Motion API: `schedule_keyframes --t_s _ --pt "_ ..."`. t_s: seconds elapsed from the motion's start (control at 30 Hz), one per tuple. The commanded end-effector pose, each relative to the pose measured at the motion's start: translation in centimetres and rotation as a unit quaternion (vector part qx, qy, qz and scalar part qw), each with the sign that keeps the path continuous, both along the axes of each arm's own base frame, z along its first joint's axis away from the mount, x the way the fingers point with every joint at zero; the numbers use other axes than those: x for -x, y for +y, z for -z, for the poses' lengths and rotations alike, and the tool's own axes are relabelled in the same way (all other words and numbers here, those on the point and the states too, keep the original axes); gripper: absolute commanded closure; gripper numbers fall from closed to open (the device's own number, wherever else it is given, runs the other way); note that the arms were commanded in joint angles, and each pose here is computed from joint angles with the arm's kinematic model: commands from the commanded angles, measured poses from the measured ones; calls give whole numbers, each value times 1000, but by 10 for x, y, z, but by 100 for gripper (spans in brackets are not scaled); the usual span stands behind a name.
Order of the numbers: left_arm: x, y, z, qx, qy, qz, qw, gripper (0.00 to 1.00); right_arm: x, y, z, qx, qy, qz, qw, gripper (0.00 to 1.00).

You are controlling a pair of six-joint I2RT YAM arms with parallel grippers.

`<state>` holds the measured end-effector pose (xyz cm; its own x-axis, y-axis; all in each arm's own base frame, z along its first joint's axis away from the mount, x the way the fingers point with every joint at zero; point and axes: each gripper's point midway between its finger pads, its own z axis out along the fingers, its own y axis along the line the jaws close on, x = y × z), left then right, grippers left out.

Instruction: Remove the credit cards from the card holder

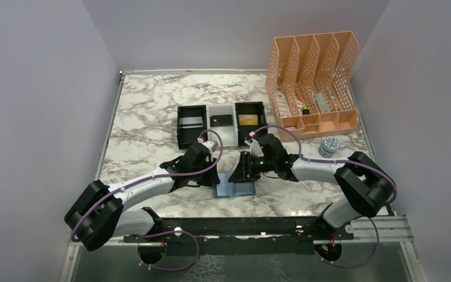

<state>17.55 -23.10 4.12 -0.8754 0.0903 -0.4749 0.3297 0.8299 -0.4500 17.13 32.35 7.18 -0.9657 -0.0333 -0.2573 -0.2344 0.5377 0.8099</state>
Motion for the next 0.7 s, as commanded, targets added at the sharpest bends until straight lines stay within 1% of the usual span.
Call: schedule_keyframes --t_s 0.0,0.1,0.3,0.43,0.5,0.6,0.67 --pt "-3 4 -4 3 -16 -23 1000 76 2 22 -22 -68 -5 -52 996 62" --pt "-4 9 -5 4 -20 -41 999 73 3 27 -20 -78 3 -67 995 58" --pt "-6 22 -10 4 -31 -92 995 68 8 34 -19 -93 9 -98 991 46" --pt "-8 31 -15 1 -42 -116 992 66 12 39 -21 -106 9 -118 987 40" --pt "-9 34 -18 1 -47 -122 991 65 13 42 -24 -114 7 -127 985 35" --pt "-10 35 -23 7 -53 -127 990 64 12 43 -20 -111 12 -122 986 33" --pt "-10 34 -26 12 -56 -129 990 60 10 41 -10 -96 25 -109 989 33"
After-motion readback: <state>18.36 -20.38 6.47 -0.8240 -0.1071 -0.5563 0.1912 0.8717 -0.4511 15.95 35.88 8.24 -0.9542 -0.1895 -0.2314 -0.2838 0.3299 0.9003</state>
